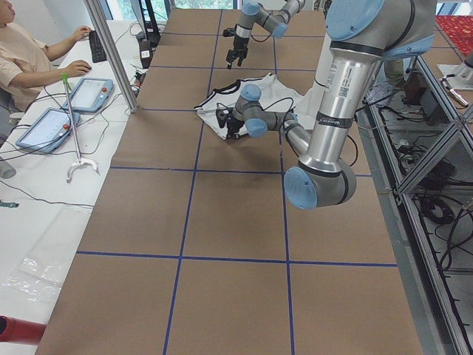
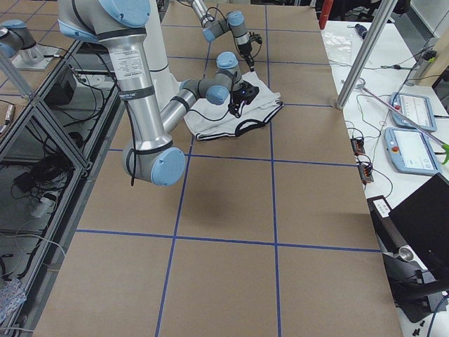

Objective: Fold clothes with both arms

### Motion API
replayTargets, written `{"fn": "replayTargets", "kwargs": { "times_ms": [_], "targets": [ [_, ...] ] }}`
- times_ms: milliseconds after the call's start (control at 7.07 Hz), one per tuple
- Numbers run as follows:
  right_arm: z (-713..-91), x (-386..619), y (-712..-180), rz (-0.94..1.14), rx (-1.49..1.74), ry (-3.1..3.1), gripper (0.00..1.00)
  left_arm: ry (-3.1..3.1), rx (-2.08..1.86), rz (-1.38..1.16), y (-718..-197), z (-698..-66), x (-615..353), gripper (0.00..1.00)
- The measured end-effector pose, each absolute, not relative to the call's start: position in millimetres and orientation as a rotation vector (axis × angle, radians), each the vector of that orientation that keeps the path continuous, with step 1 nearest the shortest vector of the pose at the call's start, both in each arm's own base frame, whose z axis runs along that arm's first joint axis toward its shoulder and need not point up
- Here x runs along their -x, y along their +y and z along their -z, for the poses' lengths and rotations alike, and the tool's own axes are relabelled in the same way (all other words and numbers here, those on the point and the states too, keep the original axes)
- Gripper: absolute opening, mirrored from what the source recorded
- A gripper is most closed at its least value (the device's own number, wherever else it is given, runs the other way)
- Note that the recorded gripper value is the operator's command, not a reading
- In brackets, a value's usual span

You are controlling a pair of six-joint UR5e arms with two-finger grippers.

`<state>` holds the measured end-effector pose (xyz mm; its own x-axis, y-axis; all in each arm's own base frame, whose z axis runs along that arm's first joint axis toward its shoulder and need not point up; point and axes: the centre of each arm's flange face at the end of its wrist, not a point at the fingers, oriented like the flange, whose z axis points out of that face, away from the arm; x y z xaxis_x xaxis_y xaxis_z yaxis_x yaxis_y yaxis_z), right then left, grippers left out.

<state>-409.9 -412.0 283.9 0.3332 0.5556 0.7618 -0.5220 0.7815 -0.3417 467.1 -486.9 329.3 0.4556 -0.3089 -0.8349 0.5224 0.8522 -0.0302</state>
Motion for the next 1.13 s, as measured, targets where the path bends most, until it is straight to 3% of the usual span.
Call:
{"fn": "replayTargets", "kwargs": {
  "times_ms": [283, 565, 707, 848, 989, 1131],
  "targets": [
    [-277, 414, -414, -0.700, 0.035, -1.022, 1.00, 0.996, -0.331, 0.615, -597, -299, -466, 0.00],
    [-273, 421, -411, -0.693, 0.018, -1.029, 1.00, 1.033, -0.369, 0.649, -665, -280, -490, 0.00],
    [-270, 425, -408, -0.691, -0.005, -1.040, 1.00, 1.042, -0.375, 0.653, -676, -279, -496, 0.11],
    [-266, 429, -405, -0.693, -0.032, -1.056, 1.00, 1.044, -0.377, 0.654, -681, -278, -498, 0.49],
    [-264, 433, -403, -0.691, -0.051, -1.063, 1.00, 1.047, -0.378, 0.653, -682, -278, -499, 0.61],
    [-262, 442, -402, -0.681, -0.055, -1.061, 1.00, 1.056, -0.383, 0.649, -682, -275, -498, 0.62]
  ]
}}
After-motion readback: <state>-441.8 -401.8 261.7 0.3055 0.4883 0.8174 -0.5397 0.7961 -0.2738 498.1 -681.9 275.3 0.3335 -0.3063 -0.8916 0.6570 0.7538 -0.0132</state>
